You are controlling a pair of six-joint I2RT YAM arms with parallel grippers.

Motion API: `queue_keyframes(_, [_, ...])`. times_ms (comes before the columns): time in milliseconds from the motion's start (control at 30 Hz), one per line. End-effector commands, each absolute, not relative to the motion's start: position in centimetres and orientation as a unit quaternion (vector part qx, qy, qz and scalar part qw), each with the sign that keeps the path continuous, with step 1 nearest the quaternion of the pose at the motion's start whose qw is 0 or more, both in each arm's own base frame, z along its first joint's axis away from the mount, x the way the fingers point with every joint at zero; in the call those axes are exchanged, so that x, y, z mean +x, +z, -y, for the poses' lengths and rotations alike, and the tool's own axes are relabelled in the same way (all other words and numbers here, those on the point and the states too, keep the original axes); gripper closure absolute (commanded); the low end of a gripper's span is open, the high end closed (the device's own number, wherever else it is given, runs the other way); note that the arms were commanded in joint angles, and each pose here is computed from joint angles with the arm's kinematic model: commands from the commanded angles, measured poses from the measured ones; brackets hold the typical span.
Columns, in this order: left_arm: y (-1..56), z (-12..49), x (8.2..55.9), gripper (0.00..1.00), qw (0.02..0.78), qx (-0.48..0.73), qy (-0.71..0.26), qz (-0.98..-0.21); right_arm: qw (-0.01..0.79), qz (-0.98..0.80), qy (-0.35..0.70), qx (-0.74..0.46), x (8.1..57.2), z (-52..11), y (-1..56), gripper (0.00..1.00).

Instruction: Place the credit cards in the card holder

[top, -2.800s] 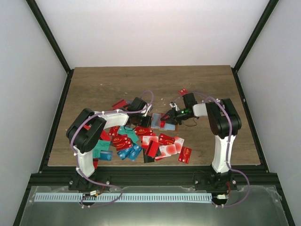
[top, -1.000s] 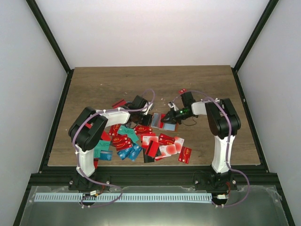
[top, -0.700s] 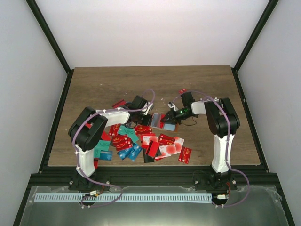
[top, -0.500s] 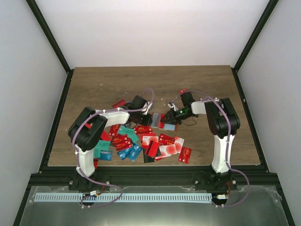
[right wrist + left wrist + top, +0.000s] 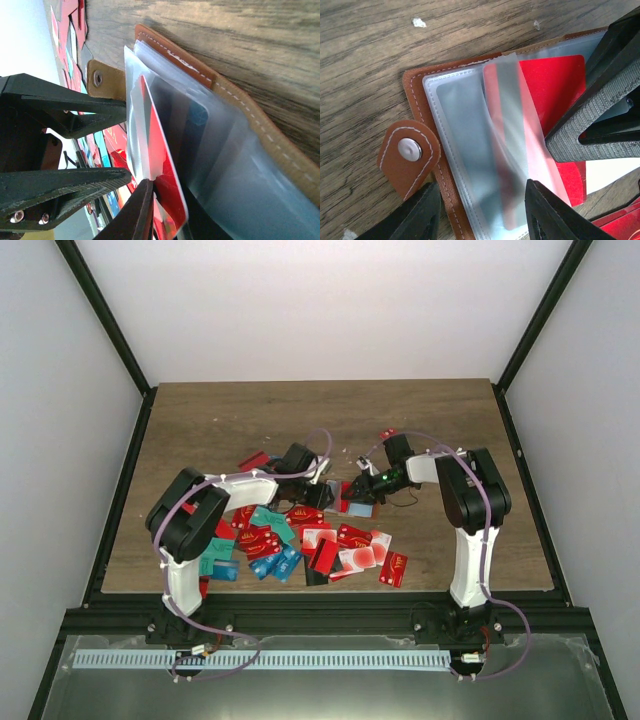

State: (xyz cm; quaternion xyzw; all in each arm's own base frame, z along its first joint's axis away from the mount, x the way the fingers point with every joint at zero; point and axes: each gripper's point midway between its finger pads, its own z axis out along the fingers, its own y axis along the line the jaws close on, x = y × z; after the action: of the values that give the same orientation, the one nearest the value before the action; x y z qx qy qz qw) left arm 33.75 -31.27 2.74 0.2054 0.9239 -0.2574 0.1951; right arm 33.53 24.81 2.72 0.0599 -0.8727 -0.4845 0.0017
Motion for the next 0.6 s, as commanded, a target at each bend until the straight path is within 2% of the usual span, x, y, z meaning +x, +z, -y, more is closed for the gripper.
queue_keyframes(0, [2.8, 31.7, 33.8, 0.51, 0.198, 0.220, -0.248, -0.922, 0.008, 0.892, -0.449, 0.047, 33.0, -24.2, 1.3, 0.87])
queue_keyframes(167, [0.7, 31.1, 33.4, 0.51, 0.175, 0.227, -0.194, -0.938, -0.002, 0.888, -0.458, 0.048, 33.0, -24.3, 2.3, 0.84])
queue_keyframes(300, [-0.1, 30.8, 33.0, 0.52, 0.166, 0.229, -0.166, -0.945, -0.015, 0.887, -0.460, 0.049, 33.1, -24.3, 3.4, 0.64])
queue_keyframes(400, [-0.8, 30.3, 32.7, 0.53, 0.158, 0.226, -0.146, -0.950, -0.025, 0.887, -0.459, 0.049, 33.1, -24.2, 4.1, 0.53])
queue_keyframes(467, [-1.2, 30.2, 32.6, 0.53, 0.153, 0.225, -0.138, -0.952, -0.031, 0.889, -0.455, 0.044, 33.2, -24.1, 4.4, 0.48])
queue_keyframes(567, [-1.8, 29.7, 32.4, 0.55, 0.144, 0.220, -0.127, -0.956, -0.039, 0.895, -0.444, 0.036, 33.2, -23.7, 4.6, 0.46])
